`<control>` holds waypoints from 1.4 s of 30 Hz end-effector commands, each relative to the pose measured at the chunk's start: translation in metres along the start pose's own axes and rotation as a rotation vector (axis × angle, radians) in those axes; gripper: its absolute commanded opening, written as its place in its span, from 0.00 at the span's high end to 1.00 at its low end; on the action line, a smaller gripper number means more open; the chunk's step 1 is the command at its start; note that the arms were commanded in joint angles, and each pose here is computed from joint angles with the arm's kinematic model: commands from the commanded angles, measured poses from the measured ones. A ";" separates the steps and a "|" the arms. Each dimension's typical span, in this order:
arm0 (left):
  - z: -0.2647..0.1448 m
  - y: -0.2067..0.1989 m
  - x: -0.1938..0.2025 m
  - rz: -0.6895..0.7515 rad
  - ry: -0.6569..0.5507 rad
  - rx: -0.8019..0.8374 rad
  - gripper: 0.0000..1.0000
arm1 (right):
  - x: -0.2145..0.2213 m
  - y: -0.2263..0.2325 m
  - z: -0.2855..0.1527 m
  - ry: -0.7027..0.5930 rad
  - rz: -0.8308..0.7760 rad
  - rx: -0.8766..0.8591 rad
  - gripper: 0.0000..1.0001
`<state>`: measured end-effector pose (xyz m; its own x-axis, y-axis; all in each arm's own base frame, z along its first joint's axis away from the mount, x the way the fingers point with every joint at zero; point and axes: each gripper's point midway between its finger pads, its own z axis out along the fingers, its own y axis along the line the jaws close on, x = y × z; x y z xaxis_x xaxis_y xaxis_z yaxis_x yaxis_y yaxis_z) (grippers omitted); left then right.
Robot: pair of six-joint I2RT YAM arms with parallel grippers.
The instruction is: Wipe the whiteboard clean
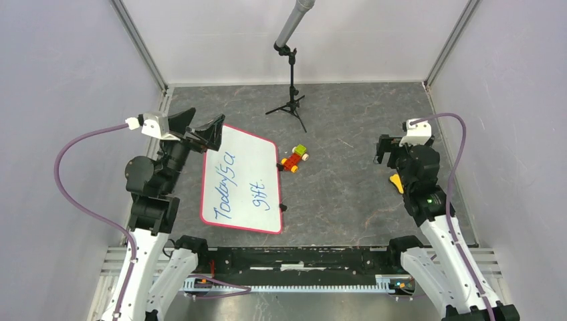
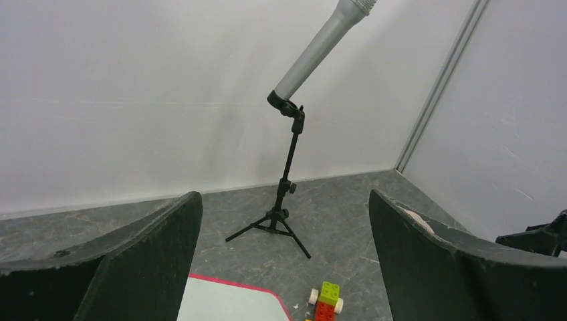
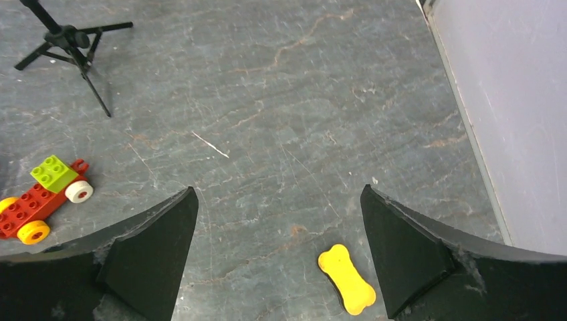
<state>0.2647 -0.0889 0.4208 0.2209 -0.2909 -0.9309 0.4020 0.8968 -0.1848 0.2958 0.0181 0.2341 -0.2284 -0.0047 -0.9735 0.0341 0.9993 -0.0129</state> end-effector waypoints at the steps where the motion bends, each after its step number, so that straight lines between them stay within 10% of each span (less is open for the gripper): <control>1: 0.004 -0.006 0.001 0.009 0.006 0.035 0.00 | 0.002 -0.008 0.003 0.023 0.013 0.058 0.02; 13: 0.012 -0.007 0.017 -0.014 0.062 0.038 0.00 | 0.078 0.023 0.027 0.228 0.066 -0.074 0.02; 27: 0.014 -0.018 0.020 -0.035 0.087 0.081 0.00 | 0.166 -0.092 0.020 0.494 0.322 0.430 0.02; 42: 0.013 -0.028 0.020 -0.051 0.093 0.121 0.00 | 0.202 -0.063 0.037 0.599 0.469 0.206 0.02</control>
<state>0.2780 -0.1209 0.3878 0.0733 -0.2705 -0.9599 0.4820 0.8522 -0.2034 0.2825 -0.0567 0.0344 -0.6299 0.4808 -0.6099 0.4486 0.8663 0.2196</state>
